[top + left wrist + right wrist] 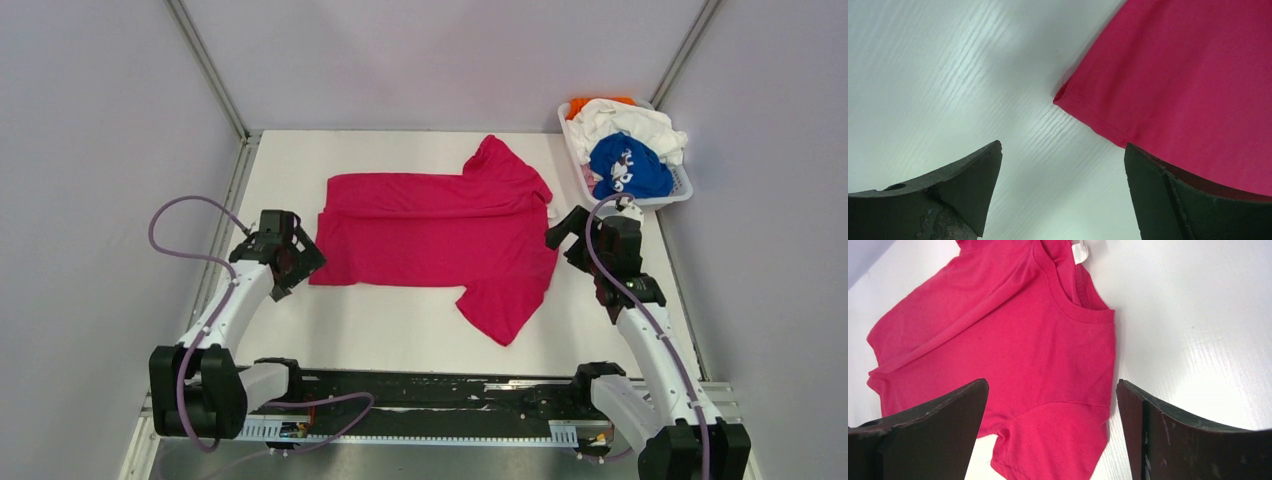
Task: Fold and stack the t-shirts
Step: Flatten out the tshirt
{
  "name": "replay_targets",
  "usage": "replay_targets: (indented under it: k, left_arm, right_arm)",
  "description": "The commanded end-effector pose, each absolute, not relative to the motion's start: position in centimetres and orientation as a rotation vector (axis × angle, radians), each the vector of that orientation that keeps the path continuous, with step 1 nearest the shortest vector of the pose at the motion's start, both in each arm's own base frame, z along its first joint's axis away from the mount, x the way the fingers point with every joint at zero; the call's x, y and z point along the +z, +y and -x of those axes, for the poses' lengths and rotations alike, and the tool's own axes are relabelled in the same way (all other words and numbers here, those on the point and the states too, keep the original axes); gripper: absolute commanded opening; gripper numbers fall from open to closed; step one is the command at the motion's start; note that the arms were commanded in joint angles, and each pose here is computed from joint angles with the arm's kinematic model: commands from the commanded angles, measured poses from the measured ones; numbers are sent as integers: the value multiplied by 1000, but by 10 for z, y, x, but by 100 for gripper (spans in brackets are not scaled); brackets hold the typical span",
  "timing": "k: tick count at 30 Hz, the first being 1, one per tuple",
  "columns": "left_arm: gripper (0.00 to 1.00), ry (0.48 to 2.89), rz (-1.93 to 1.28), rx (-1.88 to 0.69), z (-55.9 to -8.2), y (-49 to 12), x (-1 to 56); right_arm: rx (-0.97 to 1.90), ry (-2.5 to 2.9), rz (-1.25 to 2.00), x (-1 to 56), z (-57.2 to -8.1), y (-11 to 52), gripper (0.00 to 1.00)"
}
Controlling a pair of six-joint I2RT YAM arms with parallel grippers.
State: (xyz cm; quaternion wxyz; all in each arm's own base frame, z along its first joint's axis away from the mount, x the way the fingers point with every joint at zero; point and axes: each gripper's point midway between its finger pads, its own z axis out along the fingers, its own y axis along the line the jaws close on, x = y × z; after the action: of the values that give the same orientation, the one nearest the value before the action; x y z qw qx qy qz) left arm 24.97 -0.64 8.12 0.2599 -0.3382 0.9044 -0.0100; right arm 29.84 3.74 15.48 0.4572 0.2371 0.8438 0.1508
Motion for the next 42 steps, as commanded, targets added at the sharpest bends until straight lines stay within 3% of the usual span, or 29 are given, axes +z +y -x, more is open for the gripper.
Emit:
replay_targets:
  k: [1, 4, 15, 24, 34, 36, 38, 42]
  left_arm:
    - [97, 2442, 1010, -144, -272, -20, 72]
    - [86, 2474, 1046, -113, -275, -19, 63]
    - [75, 2475, 1179, -37, -280, -13, 31]
    - [59, 2488, 1210, 15, -285, -9, 18]
    - [30, 2575, 1210, 40, -285, -13, 5]
    - [9, 2585, 1207, 41, -285, -14, 4]
    - [0, 2594, 1198, 43, -285, -14, 6]
    - [0, 2584, 1168, 68, -282, -9, 15]
  right_arm:
    - [356, 2024, -602, 163, -296, 31, 100]
    - [333, 2035, -612, 161, -294, 28, 100]
    - [311, 2117, -615, 143, -296, 29, 100]
    - [298, 2146, -623, 134, -295, 28, 100]
    - [262, 2153, -635, 129, -293, 23, 100]
    - [260, 2159, -635, 128, -293, 24, 100]
    - [259, 2165, -636, 127, -292, 24, 100]
    - [285, 2207, -637, 131, -288, 29, 100]
